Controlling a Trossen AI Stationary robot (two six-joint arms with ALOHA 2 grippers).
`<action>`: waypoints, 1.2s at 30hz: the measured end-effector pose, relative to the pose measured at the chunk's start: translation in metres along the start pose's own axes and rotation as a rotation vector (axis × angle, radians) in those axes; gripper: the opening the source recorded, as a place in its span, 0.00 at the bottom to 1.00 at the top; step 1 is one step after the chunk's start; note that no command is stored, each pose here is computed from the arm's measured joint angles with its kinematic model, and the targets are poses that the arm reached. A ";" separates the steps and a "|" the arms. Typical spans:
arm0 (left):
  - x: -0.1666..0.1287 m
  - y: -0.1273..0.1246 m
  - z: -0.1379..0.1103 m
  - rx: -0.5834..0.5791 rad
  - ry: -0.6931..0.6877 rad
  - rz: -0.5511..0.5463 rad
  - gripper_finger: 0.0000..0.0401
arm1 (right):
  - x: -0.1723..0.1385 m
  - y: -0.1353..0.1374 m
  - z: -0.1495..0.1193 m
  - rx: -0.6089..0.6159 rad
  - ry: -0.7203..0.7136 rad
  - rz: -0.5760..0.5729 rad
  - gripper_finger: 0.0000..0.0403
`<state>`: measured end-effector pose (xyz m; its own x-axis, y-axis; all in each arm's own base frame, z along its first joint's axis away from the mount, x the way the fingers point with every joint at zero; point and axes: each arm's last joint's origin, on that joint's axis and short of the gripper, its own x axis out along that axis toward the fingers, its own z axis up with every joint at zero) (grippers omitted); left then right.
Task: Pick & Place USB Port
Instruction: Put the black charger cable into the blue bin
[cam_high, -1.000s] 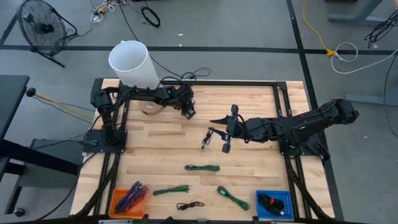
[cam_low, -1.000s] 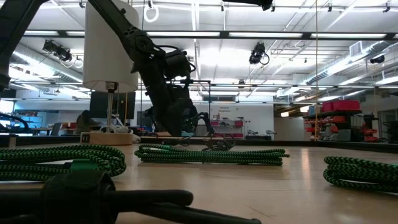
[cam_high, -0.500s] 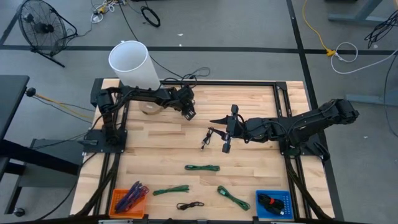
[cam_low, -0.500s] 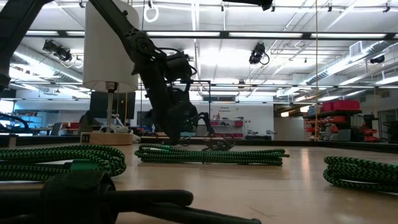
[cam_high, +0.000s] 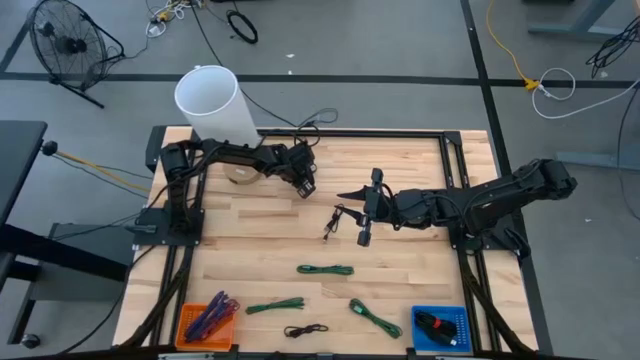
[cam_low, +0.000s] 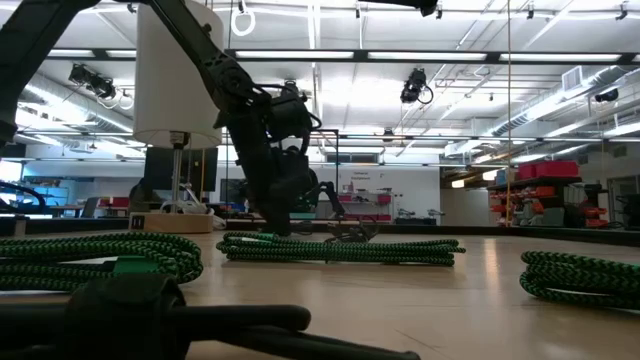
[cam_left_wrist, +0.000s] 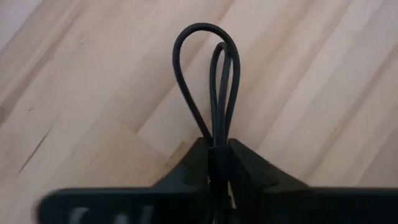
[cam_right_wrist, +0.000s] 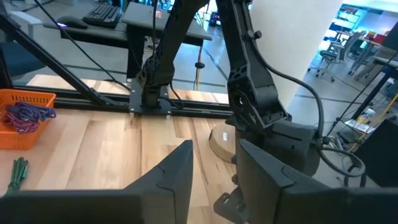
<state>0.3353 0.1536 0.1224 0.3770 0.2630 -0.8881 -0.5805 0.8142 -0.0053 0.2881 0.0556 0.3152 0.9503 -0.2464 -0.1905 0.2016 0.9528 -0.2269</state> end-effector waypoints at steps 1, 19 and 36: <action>-0.003 0.000 0.001 0.004 -0.008 0.008 0.09 | 0.000 0.000 0.000 0.000 0.001 0.000 0.31; -0.180 -0.049 0.000 0.217 -0.358 -0.233 0.09 | 0.000 0.000 -0.003 0.054 0.033 0.004 0.31; -0.285 -0.105 -0.084 0.464 -0.802 -0.488 0.09 | -0.001 0.005 0.002 0.126 -0.027 0.170 0.31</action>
<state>0.2286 -0.0502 0.3374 0.9624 -0.0197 -0.2710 0.0335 0.9984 0.0464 0.2891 0.0608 0.3163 0.9789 -0.0768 -0.1893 0.0642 0.9953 -0.0719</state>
